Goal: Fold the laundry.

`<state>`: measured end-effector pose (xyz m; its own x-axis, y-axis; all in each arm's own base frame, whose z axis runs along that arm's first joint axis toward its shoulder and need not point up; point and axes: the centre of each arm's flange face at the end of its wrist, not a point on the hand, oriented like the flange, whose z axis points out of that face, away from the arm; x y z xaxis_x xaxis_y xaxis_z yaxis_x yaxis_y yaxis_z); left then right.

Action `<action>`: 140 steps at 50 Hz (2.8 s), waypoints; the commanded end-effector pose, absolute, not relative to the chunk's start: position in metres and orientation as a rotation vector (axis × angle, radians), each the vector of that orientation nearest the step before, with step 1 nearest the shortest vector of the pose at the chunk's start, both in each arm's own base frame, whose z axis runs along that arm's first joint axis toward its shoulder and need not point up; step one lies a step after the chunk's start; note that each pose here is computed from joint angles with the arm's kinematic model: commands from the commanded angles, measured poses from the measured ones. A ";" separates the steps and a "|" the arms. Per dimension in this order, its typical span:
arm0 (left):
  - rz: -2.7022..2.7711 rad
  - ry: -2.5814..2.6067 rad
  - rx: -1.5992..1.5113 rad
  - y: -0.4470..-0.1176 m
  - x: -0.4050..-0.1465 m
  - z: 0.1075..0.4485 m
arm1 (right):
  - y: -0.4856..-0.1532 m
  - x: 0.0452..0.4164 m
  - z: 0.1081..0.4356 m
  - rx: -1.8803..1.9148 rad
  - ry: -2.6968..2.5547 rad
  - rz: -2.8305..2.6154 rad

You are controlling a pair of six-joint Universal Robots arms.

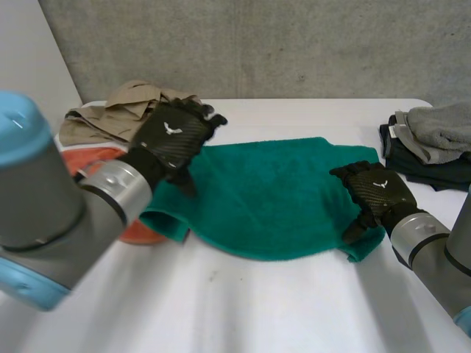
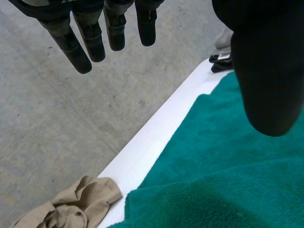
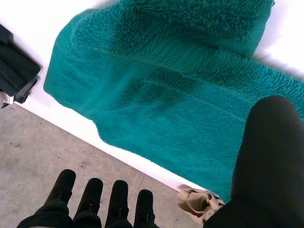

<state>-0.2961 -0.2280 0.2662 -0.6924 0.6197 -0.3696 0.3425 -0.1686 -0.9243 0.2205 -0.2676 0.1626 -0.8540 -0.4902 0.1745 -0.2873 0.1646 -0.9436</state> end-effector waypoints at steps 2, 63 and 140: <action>1.957 -1.988 -0.904 -0.269 -0.247 0.305 | -0.267 0.222 0.160 -0.786 2.263 -1.762; 2.755 -2.189 -0.292 -0.471 -0.109 0.355 | -0.263 0.226 0.155 -0.908 2.279 -1.780; 1.784 -2.217 -1.462 -0.364 -0.224 0.118 | -0.248 0.204 0.146 -1.351 2.379 -1.577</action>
